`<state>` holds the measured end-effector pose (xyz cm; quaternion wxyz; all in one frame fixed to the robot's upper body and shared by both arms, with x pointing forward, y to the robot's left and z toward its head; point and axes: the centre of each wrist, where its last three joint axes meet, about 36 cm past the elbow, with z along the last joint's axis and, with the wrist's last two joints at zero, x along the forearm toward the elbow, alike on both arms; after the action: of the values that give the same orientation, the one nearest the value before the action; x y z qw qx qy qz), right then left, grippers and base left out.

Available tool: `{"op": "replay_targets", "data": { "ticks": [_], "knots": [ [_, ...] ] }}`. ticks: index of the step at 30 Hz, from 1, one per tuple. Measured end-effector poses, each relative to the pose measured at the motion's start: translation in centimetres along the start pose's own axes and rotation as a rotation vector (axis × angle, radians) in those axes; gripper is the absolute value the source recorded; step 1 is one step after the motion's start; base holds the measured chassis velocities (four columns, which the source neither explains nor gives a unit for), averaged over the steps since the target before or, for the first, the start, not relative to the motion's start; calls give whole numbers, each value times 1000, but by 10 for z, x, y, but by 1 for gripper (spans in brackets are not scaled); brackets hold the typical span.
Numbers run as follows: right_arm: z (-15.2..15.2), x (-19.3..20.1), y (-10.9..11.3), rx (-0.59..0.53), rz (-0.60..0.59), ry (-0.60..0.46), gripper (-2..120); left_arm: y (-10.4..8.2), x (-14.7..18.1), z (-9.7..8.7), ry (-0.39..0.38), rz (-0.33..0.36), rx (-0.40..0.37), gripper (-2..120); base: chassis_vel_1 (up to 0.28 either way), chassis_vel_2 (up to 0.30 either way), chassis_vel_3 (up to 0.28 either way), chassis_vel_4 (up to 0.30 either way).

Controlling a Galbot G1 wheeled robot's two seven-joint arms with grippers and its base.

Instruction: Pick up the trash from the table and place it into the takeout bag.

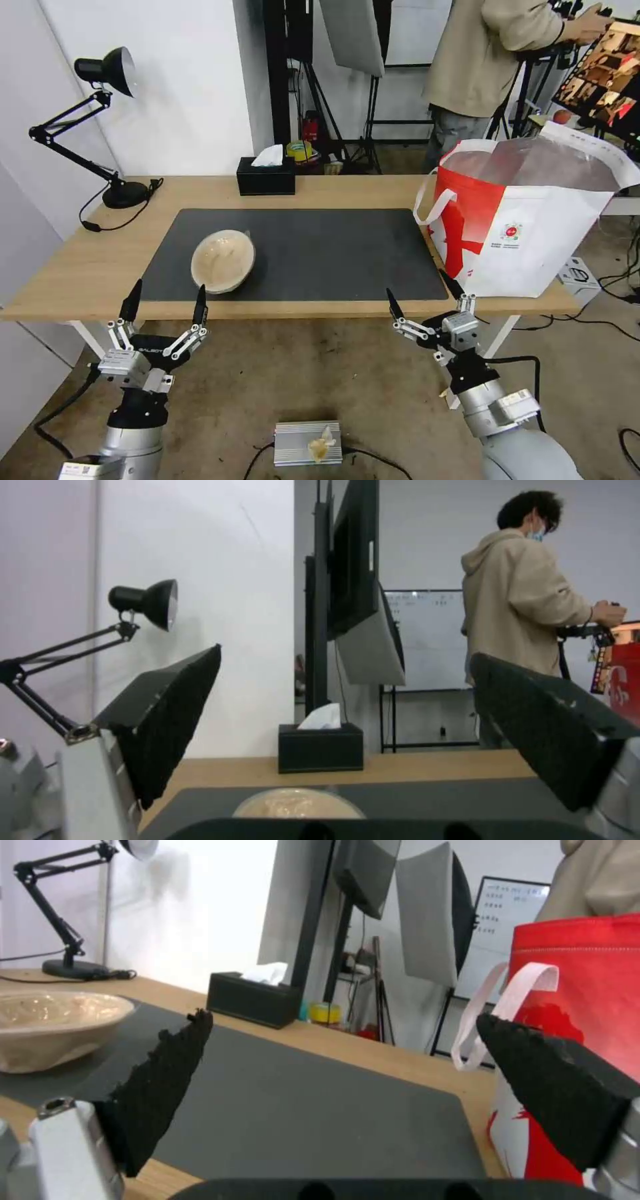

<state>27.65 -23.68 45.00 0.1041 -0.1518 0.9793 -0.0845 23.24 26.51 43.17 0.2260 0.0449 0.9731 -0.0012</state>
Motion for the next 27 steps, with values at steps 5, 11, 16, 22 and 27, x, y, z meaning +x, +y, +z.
{"op": "replay_targets", "data": {
  "ticks": [5,11,16,22,27],
  "knots": [
    [1,0,-1,5,-2,2,100,0,0,0,1,1,1,100,0,0,0,0],
    [1,0,-1,6,-2,3,100,-1,1,1,5,2,1,100,0,0,0,0],
    [1,0,-1,7,-2,2,100,-1,1,2,8,4,2,100,0,0,0,0],
    [1,0,-1,7,-1,2,100,0,2,4,15,20,0,100,0,0,0,0],
    [1,0,-1,7,-1,2,100,4,0,5,28,43,-4,100,0,0,0,0]
  ]
}}
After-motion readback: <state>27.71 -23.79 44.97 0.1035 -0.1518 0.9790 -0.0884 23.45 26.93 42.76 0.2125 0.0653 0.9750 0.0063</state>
